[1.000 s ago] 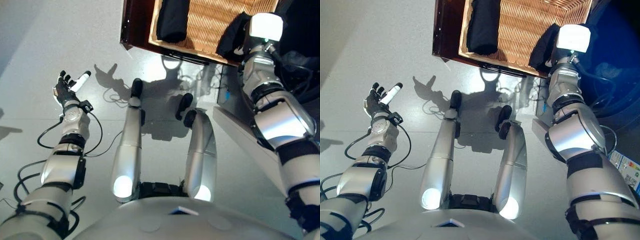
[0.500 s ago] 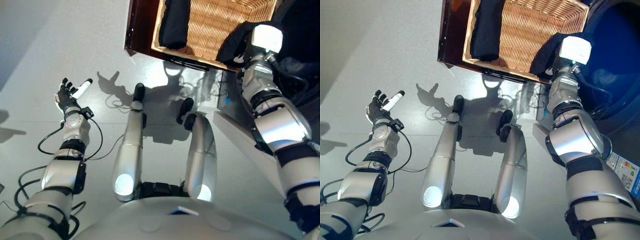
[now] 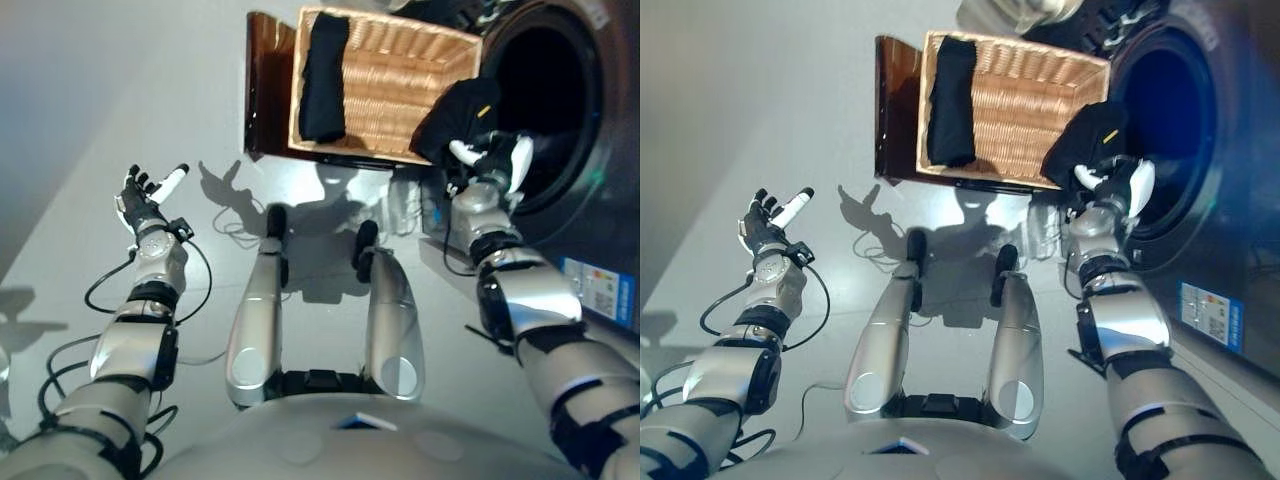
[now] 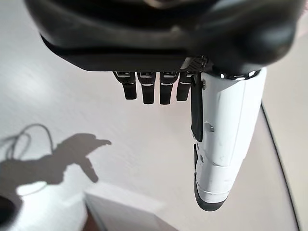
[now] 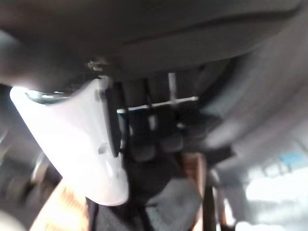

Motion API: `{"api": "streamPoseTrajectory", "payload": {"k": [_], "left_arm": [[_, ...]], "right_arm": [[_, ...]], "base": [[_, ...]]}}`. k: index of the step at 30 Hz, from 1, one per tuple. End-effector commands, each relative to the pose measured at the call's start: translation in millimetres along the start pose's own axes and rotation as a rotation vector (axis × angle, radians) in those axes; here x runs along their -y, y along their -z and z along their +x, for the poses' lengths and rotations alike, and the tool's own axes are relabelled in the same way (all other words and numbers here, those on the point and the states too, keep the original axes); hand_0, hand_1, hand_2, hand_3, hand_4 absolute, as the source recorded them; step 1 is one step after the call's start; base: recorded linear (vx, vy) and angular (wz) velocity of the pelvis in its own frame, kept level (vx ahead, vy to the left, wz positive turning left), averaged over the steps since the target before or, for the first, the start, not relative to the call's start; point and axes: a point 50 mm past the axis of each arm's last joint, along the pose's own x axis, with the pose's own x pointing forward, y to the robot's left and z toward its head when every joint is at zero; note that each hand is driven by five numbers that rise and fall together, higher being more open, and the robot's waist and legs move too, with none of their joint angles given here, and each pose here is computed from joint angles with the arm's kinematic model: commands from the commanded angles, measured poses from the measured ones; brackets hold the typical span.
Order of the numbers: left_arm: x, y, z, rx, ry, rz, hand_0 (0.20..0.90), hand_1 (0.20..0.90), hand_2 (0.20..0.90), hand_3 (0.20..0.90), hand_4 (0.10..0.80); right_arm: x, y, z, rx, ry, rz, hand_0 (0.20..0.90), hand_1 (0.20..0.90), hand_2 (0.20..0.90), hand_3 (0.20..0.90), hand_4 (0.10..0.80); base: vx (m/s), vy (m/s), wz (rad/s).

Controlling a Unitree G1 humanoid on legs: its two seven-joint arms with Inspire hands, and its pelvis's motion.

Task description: Pick up the clothes and place them into the washing machine

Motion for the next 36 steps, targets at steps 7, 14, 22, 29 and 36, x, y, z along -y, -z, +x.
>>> {"api": "streamPoseTrajectory", "payload": {"k": [7, 14, 22, 29, 36], "left_arm": [[-5, 35, -18, -0.038, -0.052, -0.051, 0.9, 0.9, 0.9, 0.9, 0.8], [-3, 48, -23, -0.088, -0.034, -0.102, 0.9, 0.9, 0.9, 0.9, 0.8], [-20, 49, -22, -0.072, -0.059, -0.085, 0.9, 0.9, 0.9, 0.9, 0.8], [-27, 63, -29, -0.101, -0.053, -0.062, 0.9, 0.9, 0.9, 0.9, 0.8], [-24, 68, -31, -0.128, -0.037, -0.051, 0.9, 0.9, 0.9, 0.9, 0.8]], "right_arm": [[16, 33, -20, -0.091, 0.068, 1.071, 0.2, 0.2, 0.2, 0.2, 0.3], [34, 10, -7, 0.018, 0.132, 1.322, 0.2, 0.2, 0.2, 0.2, 0.3], [62, -72, 10, 0.285, 0.102, 1.309, 0.2, 0.2, 0.2, 0.2, 0.3], [74, -98, 13, 0.375, 0.081, 1.281, 0.2, 0.2, 0.2, 0.2, 0.3], [59, -43, 16, 0.173, 0.04, 1.09, 0.9, 0.9, 0.9, 0.9, 0.8]], "base": [[0.017, 0.104, -0.27], [0.016, 0.075, -0.07], [0.005, 0.012, -0.02], [0.014, -0.034, 0.03], [0.057, -0.045, 0.02]]}}
